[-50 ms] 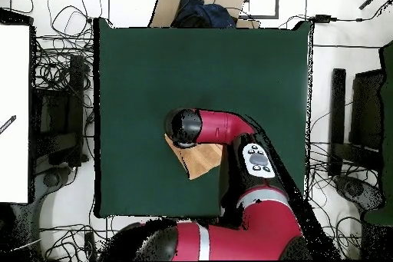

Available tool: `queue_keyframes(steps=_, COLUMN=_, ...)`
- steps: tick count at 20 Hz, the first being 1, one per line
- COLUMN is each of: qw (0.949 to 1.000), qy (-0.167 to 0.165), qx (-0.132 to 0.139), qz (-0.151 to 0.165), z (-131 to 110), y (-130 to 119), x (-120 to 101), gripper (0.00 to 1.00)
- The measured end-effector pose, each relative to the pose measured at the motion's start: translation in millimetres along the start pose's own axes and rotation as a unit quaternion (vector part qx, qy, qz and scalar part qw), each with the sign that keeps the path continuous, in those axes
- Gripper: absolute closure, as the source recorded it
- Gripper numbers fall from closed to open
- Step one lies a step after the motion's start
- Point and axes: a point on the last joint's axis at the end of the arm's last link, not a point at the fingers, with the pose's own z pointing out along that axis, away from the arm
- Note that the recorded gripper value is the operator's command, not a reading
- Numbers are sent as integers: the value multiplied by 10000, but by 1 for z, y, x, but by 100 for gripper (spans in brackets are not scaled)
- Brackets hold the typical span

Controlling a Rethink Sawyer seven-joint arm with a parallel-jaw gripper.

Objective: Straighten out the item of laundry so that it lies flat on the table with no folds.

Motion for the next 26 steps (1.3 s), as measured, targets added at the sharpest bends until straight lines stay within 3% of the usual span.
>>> queue_keyframes(steps=8, qw=10000, qy=13, qx=-1, qz=-34, z=1, y=4, x=1, gripper=0)
queue_keyframes(steps=19, qw=9996, qy=266, qx=-126, qz=-22, z=42, y=11, x=19, gripper=0)
queue_keyframes(steps=26, qw=9996, qy=252, qx=-131, qz=-19, z=45, y=11, x=19, gripper=0)
